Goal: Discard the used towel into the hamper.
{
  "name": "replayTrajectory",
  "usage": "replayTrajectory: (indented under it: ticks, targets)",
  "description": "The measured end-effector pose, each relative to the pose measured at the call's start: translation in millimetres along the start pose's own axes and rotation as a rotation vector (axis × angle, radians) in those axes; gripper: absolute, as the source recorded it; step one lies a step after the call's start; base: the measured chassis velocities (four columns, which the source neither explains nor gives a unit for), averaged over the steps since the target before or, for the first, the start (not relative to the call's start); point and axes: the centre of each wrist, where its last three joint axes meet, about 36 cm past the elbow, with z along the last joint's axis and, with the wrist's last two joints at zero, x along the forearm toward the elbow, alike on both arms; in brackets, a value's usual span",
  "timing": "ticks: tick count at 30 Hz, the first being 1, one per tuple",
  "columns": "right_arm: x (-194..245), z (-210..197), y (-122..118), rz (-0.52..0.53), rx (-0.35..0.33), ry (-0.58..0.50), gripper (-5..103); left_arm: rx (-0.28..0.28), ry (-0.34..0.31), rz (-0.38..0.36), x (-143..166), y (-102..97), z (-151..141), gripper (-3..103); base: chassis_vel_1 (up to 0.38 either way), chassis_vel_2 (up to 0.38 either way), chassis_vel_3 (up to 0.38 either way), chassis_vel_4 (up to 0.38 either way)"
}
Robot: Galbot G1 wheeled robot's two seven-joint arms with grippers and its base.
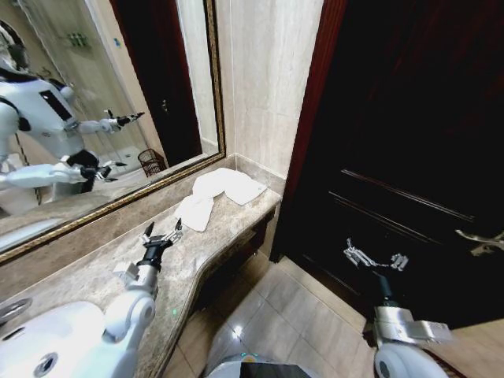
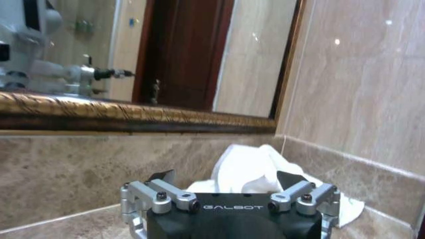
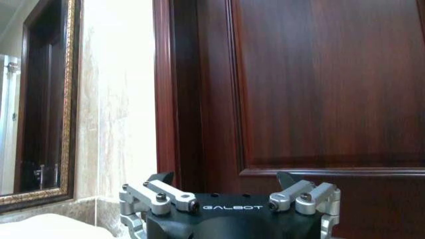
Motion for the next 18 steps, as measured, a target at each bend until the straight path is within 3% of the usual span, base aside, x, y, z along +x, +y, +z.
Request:
replayTrajectory:
  ticks: [9, 13, 18]
  targets:
    - [4, 5, 8, -0.007, -0.001, 0.002, 100, -0.057, 0.053, 0.042, -45, 21.1, 7, 99, 0.0, 0.0, 0.0, 0.0]
    - [6, 6, 11, -0.006, 0.0, 0.005, 100, -0.058, 0.084, 0.056, -61, 21.2, 18, 99, 0.0, 0.0, 0.0, 0.0]
    - [9, 7, 11, 0.003, 0.015, 0.007, 100, -0.054, 0.092, 0.079, -106, 11.7, 27, 99, 0.0, 0.0, 0.0, 0.0]
